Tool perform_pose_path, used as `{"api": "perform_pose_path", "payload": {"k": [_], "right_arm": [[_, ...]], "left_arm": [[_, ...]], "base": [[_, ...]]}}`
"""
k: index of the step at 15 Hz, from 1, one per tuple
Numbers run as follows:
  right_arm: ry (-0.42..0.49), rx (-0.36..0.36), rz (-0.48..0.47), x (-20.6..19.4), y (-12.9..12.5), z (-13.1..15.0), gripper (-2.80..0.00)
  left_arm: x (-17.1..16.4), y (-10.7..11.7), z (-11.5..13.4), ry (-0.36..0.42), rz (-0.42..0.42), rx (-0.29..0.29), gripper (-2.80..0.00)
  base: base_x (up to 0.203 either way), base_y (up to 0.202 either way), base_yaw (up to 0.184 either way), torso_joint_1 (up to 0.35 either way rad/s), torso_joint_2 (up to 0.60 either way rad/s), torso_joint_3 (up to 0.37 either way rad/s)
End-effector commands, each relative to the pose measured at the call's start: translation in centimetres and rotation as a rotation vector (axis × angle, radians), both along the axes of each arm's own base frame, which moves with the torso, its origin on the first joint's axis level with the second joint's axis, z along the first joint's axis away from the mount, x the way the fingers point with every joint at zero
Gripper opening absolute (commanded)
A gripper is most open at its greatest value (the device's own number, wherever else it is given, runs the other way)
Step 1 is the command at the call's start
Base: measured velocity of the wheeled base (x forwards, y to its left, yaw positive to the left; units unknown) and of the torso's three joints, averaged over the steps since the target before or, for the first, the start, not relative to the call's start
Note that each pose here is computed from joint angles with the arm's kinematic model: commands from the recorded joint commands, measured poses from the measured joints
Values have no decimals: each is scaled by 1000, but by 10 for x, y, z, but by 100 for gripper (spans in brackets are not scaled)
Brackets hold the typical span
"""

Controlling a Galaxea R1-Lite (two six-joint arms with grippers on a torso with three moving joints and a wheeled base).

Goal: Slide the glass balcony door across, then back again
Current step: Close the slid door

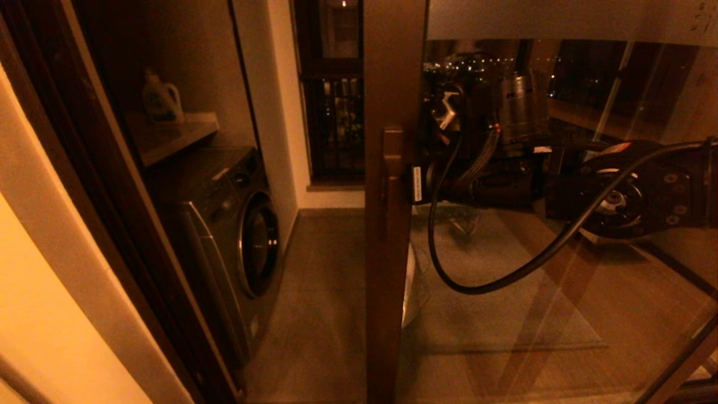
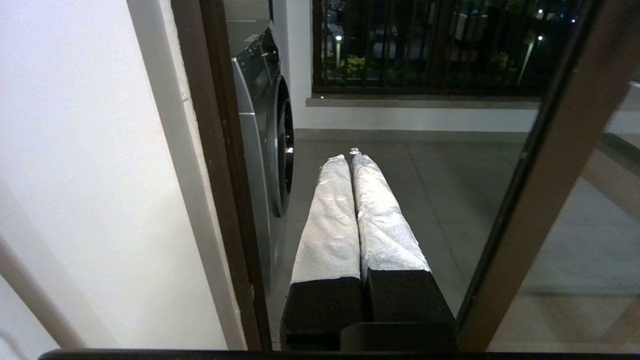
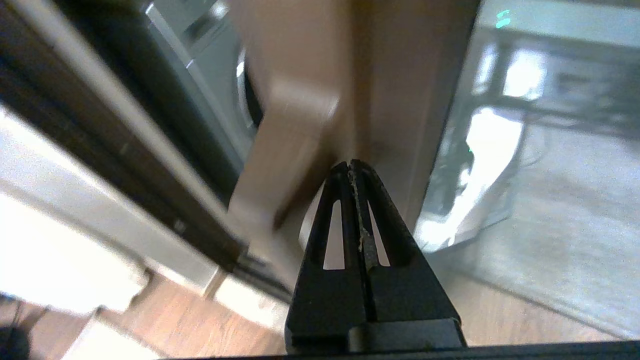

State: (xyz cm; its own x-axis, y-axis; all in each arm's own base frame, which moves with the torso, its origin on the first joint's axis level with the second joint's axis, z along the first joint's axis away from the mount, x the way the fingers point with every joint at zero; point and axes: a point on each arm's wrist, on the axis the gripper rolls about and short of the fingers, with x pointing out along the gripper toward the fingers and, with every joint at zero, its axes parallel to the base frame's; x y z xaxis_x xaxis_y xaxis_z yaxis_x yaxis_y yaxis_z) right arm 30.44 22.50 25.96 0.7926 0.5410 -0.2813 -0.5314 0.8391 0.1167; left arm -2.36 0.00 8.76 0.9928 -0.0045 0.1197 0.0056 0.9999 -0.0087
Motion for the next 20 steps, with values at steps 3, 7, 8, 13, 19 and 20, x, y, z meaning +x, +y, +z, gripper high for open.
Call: {"api": "perform_pose_path", "payload": {"k": [3, 7, 8, 13, 19, 20], "right_arm": [[-1, 2, 38, -6, 15, -1, -280], [-20, 9, 37, 0, 31, -1, -280], [-26, 15, 26, 3, 37, -1, -280], [-7, 30, 58, 3, 65, -11, -280], [-29, 40, 71, 3, 92, -13, -280], [-35, 43, 69, 4, 96, -13, -280]], "left_arm": [[3, 0, -11, 40, 0, 0, -280], [3, 0, -11, 40, 0, 0, -280], [3, 0, -11, 40, 0, 0, -280], [3, 0, -11, 40, 0, 0, -280], [3, 0, -11, 40, 0, 0, -280], [3, 0, -11, 40, 0, 0, -280]], "base": [[0, 0, 0, 0, 0, 0], [0, 0, 0, 0, 0, 0], [0, 0, 0, 0, 0, 0], [0, 0, 0, 0, 0, 0], [0, 0, 0, 0, 0, 0], [0, 0, 0, 0, 0, 0]]}}
